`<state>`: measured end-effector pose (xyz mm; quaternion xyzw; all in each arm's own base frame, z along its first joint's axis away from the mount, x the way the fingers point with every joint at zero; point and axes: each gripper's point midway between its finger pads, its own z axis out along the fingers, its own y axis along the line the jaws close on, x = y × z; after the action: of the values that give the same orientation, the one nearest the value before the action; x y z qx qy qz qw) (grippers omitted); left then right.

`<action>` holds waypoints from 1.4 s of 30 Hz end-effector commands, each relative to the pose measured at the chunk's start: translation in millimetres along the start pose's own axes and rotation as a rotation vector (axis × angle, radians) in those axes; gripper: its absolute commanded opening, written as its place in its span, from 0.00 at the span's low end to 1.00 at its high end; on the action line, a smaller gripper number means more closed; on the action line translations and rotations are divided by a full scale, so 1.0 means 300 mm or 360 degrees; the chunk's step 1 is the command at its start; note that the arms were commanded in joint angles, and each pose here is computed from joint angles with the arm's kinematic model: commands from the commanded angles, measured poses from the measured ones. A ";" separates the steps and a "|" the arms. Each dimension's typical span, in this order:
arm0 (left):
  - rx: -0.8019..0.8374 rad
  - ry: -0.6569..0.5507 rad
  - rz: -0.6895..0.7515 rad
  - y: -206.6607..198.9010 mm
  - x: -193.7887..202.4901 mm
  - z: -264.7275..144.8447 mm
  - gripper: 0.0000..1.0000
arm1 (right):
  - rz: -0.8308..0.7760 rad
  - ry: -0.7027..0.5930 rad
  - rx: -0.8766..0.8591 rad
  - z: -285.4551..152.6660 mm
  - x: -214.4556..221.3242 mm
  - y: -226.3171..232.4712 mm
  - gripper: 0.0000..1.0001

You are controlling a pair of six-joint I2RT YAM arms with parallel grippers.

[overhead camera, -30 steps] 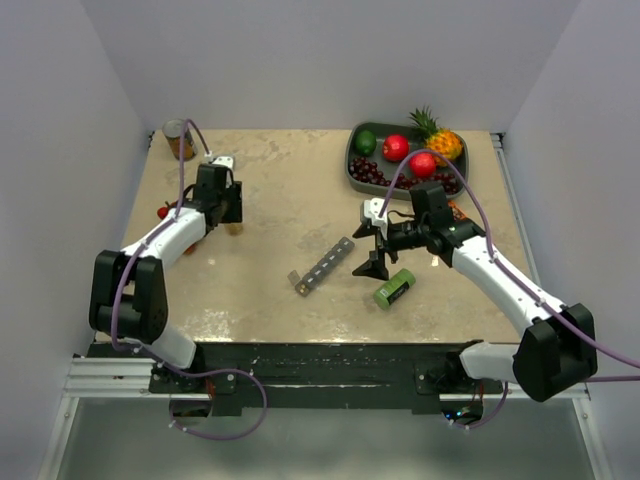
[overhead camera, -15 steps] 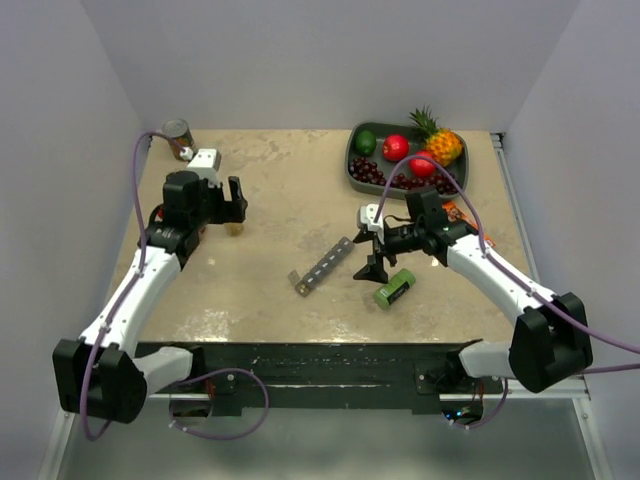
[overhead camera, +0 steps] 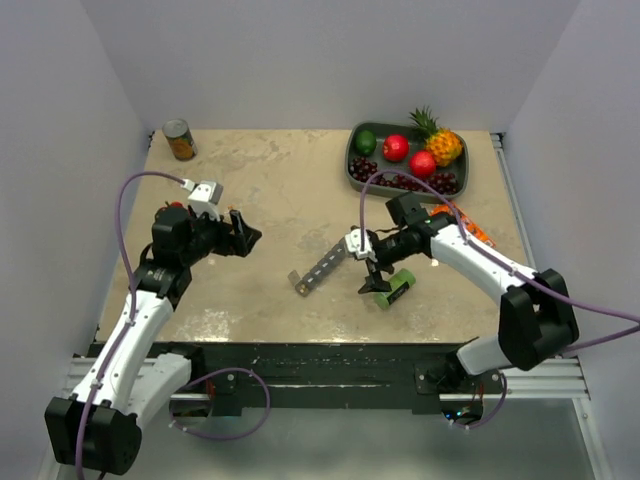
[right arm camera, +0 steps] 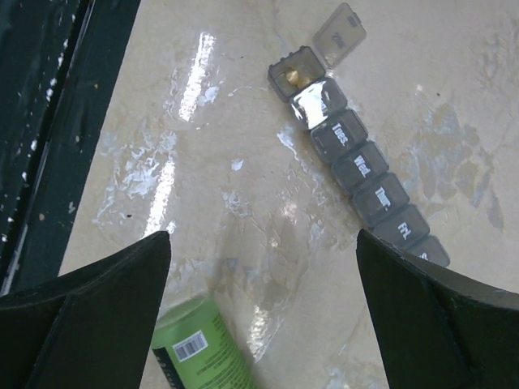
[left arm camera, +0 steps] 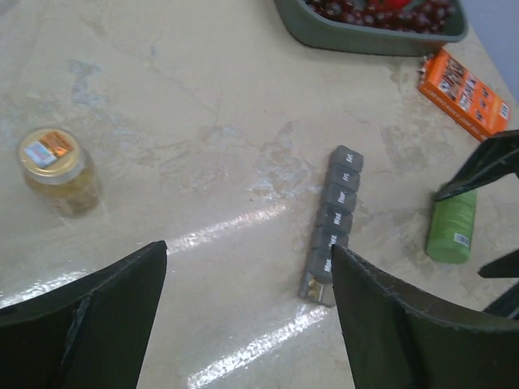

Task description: Sort the pills into containers

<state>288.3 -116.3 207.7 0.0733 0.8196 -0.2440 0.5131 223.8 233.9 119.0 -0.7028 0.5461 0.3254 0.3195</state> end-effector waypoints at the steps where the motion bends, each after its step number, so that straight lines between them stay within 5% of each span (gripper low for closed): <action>1: 0.0239 0.0098 -0.0132 -0.073 0.104 0.002 0.82 | -0.0323 0.0305 -0.0058 0.050 0.049 -0.043 0.99; 15: 0.0211 0.0304 -0.0545 -0.041 0.344 0.057 0.49 | -0.0430 0.0546 -0.0144 0.239 0.085 -0.246 0.90; 42: 0.0226 0.0419 -0.0591 -0.068 0.441 0.238 0.37 | -0.0395 0.0683 -0.0159 0.308 0.208 -0.195 0.52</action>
<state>241.5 -177.5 56.2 -0.0168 0.8763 -0.3808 0.2947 282.0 288.5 19.1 -0.8342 0.4879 0.1742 0.1888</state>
